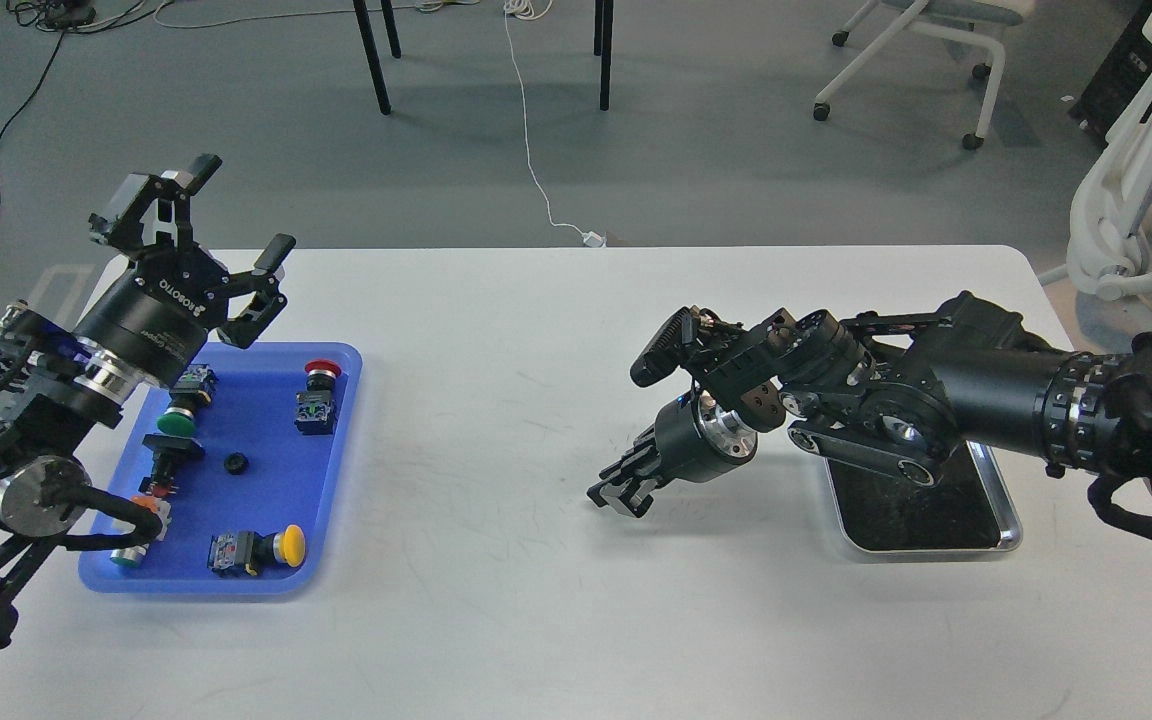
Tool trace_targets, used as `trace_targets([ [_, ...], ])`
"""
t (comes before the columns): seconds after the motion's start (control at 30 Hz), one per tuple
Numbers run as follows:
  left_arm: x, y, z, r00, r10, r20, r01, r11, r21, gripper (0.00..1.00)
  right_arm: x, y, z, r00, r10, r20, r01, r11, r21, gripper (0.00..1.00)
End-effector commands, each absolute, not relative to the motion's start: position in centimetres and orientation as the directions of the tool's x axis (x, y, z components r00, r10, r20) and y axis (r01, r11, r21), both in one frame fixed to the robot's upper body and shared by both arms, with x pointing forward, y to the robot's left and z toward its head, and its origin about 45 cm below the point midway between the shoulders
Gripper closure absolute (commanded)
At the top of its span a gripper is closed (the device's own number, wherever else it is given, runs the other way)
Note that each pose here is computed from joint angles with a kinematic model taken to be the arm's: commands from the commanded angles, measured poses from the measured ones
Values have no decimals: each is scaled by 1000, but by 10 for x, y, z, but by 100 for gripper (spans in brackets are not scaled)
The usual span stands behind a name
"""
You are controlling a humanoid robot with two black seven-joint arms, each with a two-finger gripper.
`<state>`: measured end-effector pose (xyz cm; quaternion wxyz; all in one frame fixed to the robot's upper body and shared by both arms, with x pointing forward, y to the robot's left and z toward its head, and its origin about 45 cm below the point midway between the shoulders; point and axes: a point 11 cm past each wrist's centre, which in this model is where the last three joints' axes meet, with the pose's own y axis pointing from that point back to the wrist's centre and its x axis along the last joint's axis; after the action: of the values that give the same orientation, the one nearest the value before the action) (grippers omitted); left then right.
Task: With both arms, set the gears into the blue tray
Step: 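Lift the black part and carry it toward the table center, then open the right gripper to drop the part on the table, retract, then reach the left gripper toward the black part on the table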
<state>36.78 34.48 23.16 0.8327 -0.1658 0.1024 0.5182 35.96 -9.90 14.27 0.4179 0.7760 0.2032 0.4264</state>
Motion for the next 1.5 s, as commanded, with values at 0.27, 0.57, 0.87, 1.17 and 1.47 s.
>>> trace_targets([
  [0.27,368,346,232,440,831,-342,-898,406,-170,2,361,-102,143,559,666,494,-48,-569,821,44],
  [0.57,368,359,239,432,848,-307,-902,397,-171,2,392,-142,175,713,443,543,-168,-645,746,5],
  [0.87,374,358,264,490,848,-200,-866,448,-220,2,408,-234,232,853,-331,404,-487,-782,389,4],
  [1.17,358,273,272,734,605,309,-619,783,-65,2,383,-325,207,578,-815,-44,-807,-579,119,4],
  [1.47,350,173,233,637,-111,763,-318,864,391,2,346,-375,166,316,-894,-317,-926,-364,101,3],
])
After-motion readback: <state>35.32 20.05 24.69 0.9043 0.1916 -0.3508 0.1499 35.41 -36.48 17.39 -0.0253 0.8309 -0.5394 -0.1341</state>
